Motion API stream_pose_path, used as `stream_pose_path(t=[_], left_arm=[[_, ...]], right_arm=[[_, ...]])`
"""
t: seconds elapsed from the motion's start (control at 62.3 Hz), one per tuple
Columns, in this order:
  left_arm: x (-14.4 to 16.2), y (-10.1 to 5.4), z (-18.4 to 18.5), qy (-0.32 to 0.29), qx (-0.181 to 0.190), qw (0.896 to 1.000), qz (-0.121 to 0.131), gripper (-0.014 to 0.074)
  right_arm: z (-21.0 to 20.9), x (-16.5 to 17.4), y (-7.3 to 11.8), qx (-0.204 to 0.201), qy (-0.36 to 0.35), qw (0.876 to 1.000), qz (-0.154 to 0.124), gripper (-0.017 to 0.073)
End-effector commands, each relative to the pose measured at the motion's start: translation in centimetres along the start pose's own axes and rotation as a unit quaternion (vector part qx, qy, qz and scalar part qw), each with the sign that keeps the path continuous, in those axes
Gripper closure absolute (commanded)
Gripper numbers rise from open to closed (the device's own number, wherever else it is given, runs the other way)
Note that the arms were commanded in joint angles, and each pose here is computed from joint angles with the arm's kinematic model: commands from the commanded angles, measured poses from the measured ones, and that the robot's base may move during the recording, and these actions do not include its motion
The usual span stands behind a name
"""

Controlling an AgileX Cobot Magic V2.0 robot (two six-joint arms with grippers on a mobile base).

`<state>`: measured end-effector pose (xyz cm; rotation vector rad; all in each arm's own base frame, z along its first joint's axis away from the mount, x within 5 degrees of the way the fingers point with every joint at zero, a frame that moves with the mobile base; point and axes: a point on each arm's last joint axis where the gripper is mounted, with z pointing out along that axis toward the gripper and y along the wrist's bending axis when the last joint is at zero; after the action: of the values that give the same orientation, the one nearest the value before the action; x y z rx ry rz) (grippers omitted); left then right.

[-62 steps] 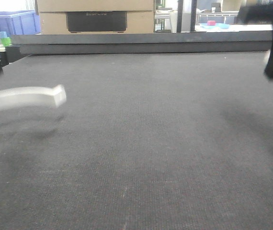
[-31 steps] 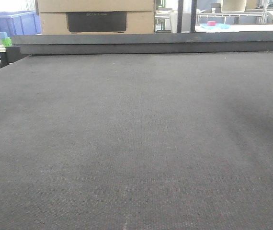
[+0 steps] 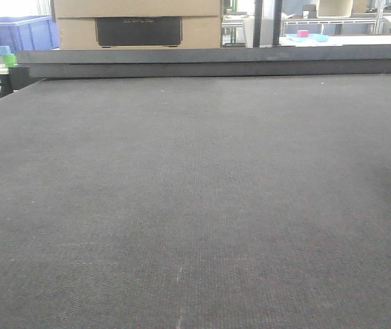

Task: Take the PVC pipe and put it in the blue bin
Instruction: 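Raise the held arc clear of the table with both grippers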

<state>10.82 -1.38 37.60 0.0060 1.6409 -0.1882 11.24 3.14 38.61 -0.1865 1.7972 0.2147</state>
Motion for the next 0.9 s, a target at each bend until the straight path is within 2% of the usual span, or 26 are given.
stream_pose_path(t=[0.0,0.144,0.353,0.882], left_arm=[[-0.5,-0.1,-0.8,-0.031,0.005,1.0,0.001,0.0704],[-0.8,-0.1,-1.1,-0.047,0.007,0.999,0.001,0.0704],[-0.9,-0.1,-1.2,-0.05,0.008,0.999,0.001,0.0704],[-0.9,-0.1,-1.2,-0.05,0.008,0.999,0.001,0.0704]], right_arm=[[-0.7,-0.4,0.0,-0.002,-0.034,0.999,-0.012,0.0718],[-1.5,-0.8,0.0,-0.003,-0.053,0.999,-0.01,0.0718],[-2.4,-1.9,0.1,-0.015,-0.12,0.993,-0.01,0.0718],[-2.4,-1.9,0.1,-0.015,-0.12,0.993,-0.01,0.0718]])
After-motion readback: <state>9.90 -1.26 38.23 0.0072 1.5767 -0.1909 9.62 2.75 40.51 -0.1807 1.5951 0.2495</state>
